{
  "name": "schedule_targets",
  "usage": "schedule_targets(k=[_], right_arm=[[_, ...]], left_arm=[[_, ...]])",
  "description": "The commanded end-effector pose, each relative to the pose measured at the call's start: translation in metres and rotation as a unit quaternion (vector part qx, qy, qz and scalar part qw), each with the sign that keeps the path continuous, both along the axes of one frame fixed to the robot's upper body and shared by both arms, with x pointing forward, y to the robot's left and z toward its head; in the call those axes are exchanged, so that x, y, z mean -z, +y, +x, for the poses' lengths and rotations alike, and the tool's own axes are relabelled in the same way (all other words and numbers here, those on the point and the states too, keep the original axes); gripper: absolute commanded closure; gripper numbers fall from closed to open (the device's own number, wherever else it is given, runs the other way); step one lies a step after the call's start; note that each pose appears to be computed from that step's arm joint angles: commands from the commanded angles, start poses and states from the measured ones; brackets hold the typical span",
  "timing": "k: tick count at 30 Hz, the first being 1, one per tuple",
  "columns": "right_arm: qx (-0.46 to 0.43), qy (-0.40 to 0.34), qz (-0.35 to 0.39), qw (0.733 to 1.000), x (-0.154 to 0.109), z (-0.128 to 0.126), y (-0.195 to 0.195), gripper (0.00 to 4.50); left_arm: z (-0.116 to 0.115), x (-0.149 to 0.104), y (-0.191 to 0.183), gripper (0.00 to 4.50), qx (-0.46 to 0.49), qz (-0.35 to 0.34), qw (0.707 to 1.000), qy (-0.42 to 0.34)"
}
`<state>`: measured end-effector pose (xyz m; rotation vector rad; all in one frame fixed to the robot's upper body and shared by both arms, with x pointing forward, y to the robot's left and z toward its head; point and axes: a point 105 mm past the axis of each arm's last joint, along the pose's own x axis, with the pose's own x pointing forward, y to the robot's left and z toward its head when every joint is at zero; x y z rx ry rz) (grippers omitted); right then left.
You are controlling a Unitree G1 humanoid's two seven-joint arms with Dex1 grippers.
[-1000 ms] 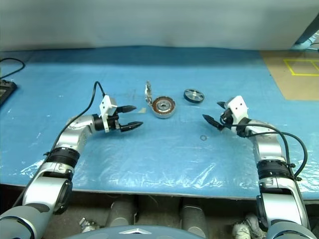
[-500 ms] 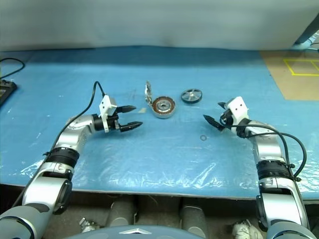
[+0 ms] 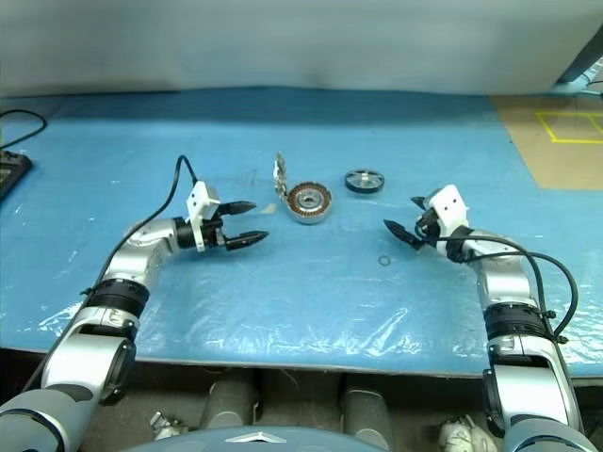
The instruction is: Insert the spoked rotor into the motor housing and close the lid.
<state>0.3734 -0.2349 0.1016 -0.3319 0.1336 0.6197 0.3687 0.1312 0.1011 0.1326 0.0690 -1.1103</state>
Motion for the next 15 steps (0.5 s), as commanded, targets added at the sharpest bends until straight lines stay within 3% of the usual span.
schedule_targets(k=[1, 7, 15], right_arm=[[-0.027, -0.013, -0.006, 1.000, -0.013, 0.003, 0.008, 0.04], [-0.113, 0.012, -0.107, 0.988, -0.016, 0.001, 0.027, 0.04], [-0.261, -0.007, -0.278, 0.924, -0.062, 0.018, 0.070, 0.04]], left_arm=[[0.003, -0.012, 0.000, 0.00, -0.001, -0.006, 1.000, -0.027], [0.002, -0.008, -0.002, 0.00, -0.003, -0.005, 1.000, -0.026], [0.000, -0.002, -0.005, 0.00, -0.005, -0.007, 1.000, -0.025]])
